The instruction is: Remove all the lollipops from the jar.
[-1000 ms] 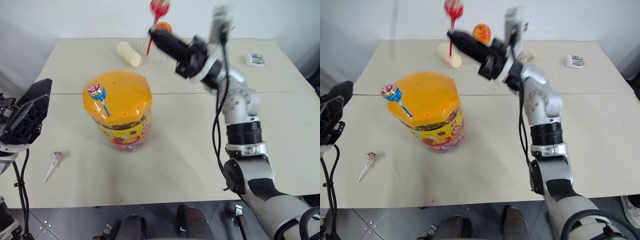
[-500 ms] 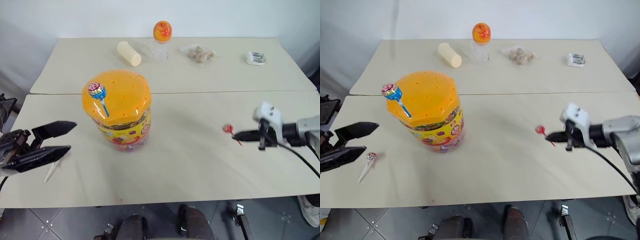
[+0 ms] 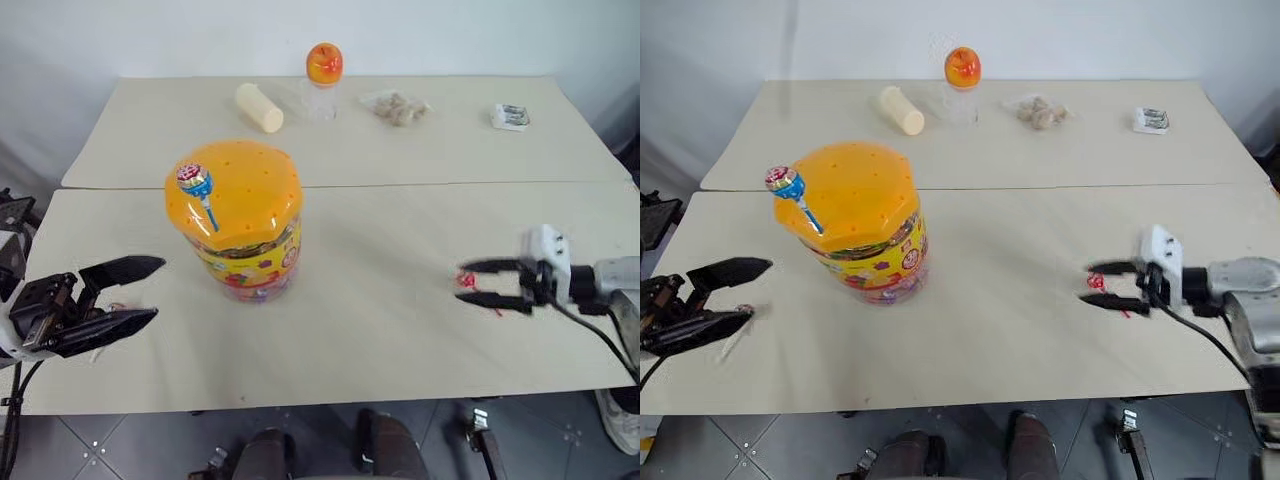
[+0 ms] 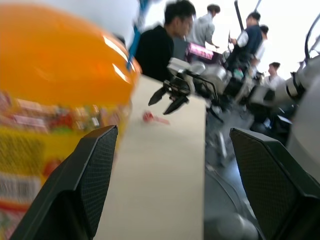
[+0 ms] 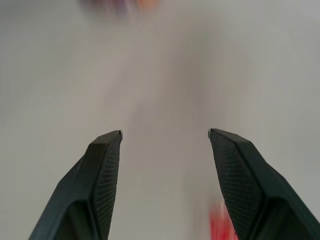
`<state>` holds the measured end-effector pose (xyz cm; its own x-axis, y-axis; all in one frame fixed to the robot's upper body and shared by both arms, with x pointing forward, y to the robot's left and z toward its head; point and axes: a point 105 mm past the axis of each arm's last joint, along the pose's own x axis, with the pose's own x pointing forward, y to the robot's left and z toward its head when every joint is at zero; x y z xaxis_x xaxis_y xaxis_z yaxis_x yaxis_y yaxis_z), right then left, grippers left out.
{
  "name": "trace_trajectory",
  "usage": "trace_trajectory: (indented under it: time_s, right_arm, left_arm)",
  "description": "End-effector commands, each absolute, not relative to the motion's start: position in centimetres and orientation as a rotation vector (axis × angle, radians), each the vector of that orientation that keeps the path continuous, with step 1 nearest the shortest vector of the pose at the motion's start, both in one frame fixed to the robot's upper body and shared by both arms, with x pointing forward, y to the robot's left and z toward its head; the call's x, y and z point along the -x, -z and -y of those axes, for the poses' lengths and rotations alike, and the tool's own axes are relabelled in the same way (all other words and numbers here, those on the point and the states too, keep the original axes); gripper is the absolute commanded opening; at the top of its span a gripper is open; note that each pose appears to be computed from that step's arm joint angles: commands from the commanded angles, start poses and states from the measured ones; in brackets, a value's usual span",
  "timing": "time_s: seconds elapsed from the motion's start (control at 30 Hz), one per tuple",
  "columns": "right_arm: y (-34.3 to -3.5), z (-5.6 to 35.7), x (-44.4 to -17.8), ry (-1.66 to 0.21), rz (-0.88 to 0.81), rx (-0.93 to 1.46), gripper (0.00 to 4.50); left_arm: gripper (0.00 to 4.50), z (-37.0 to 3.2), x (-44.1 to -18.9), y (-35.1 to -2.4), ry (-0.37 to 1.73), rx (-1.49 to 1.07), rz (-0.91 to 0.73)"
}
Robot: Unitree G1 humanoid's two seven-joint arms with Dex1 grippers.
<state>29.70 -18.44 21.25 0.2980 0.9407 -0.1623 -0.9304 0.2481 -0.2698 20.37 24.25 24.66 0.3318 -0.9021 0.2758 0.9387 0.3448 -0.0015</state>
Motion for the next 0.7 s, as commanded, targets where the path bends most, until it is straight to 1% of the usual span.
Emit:
trace_trajectory:
  time_s: [0.03,0.13,0.23,0.4,0.6,0.7]
  right_arm:
    - [-26.1,13.8,-27.9,-1.428,0.248,0.275,2.67]
    - [-28.7,9.4,-27.2,-1.541,0.383,0.174,2.67]
    - [-30.4,4.9,-27.0,-1.622,0.471,0.142,2.67]
    - [-30.5,-0.5,-27.1,-1.674,0.459,0.187,2.67]
    - [-29.6,-3.8,-26.2,-1.735,0.400,0.232,2.67]
    - [-29.8,-5.4,-26.6,-1.699,0.387,0.220,2.67]
  left_arm:
    - [3.80,-24.8,-19.9,-26.3,1.120,0.193,0.387]
    - [3.80,-25.5,-19.7,-26.8,1.024,0.273,0.487]
    - [3.80,-26.1,-19.4,-26.4,0.959,0.320,0.508]
    - [3.80,-26.6,-19.4,-25.5,0.914,0.332,0.481]
    - [3.80,-26.4,-19.2,-25.4,0.941,0.361,0.498]
    - [3.80,-26.0,-19.3,-25.4,0.961,0.370,0.508]
